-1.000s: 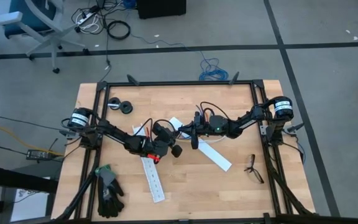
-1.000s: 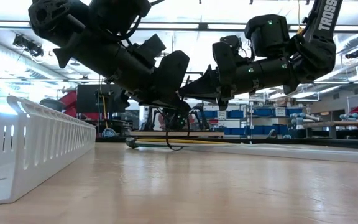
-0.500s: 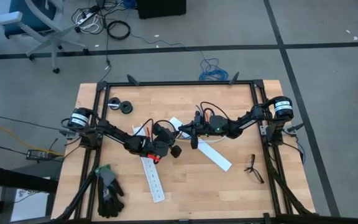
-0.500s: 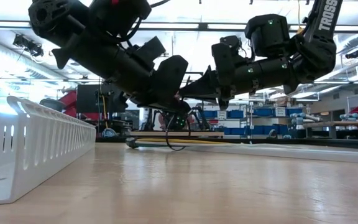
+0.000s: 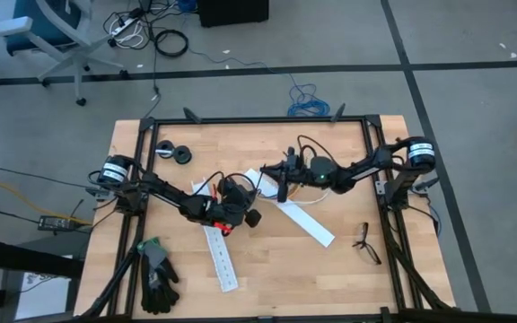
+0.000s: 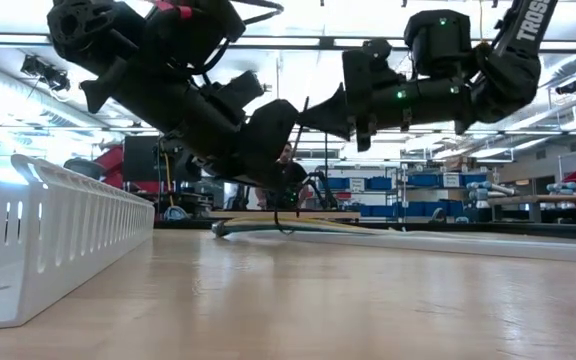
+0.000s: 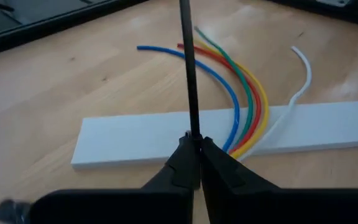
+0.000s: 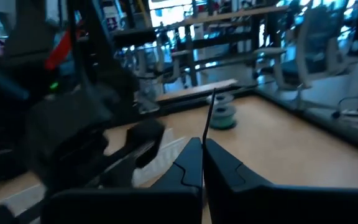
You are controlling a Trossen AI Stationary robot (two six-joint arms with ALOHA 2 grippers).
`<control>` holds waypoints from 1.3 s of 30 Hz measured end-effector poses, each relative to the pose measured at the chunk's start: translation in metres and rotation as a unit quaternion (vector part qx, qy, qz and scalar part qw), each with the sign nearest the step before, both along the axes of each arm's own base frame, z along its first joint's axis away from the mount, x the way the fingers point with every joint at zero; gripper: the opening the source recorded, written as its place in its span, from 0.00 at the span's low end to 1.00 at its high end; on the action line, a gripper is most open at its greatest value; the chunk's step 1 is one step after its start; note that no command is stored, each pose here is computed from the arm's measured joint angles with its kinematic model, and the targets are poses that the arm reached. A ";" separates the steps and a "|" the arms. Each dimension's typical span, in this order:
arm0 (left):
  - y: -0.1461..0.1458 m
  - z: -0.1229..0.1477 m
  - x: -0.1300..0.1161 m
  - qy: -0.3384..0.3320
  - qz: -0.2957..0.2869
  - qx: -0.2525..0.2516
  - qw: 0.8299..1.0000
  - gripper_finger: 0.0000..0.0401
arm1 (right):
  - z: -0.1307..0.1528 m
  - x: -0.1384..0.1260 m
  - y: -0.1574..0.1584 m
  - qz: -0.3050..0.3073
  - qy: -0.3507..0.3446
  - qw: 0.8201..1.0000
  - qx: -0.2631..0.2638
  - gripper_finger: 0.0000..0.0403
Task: Ziptie cables
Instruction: Wrap the cables together using the black zip tie
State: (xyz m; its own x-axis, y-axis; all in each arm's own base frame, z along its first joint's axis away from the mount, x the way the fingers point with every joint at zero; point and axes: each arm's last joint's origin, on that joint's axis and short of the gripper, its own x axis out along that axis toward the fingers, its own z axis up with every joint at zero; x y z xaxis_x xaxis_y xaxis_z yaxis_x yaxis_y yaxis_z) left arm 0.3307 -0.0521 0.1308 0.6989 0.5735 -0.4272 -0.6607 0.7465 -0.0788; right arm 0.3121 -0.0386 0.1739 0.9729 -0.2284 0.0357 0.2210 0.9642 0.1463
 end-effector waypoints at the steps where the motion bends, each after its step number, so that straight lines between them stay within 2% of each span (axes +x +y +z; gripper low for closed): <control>1: 0.000 0.000 0.000 0.002 -0.002 -0.002 1.000 0.05 | 0.003 -0.001 -0.002 -0.007 -0.001 1.000 -0.007 0.00; 7: 0.000 -0.003 -0.002 0.010 -0.001 -0.015 1.000 0.03 | 0.021 -0.011 -0.013 -0.045 0.015 0.998 -0.035 0.00; 10: 0.000 -0.004 -0.003 0.012 0.002 -0.019 1.000 0.02 | 0.030 -0.016 -0.016 -0.048 0.019 0.998 -0.032 0.00; 18: -0.001 0.000 0.000 -0.001 -0.008 -0.008 1.000 0.04 | 0.015 -0.015 -0.006 -0.013 0.082 0.997 -0.005 0.00; 23: -0.001 0.002 0.002 -0.015 -0.011 -0.007 1.000 0.06 | 0.013 -0.012 0.002 0.009 0.079 0.997 -0.006 0.00; 31: -0.002 0.004 0.004 -0.019 -0.029 -0.009 0.999 0.20 | 0.016 -0.012 0.000 0.016 0.067 0.998 -0.007 0.00; 35: 0.001 0.004 0.004 -0.013 -0.017 0.010 1.000 0.28 | 0.016 -0.012 -0.004 0.025 0.065 0.998 -0.006 0.00; 39: 0.005 0.005 0.004 -0.006 -0.001 0.035 0.999 0.30 | 0.016 -0.012 -0.004 0.031 0.065 0.997 -0.006 0.00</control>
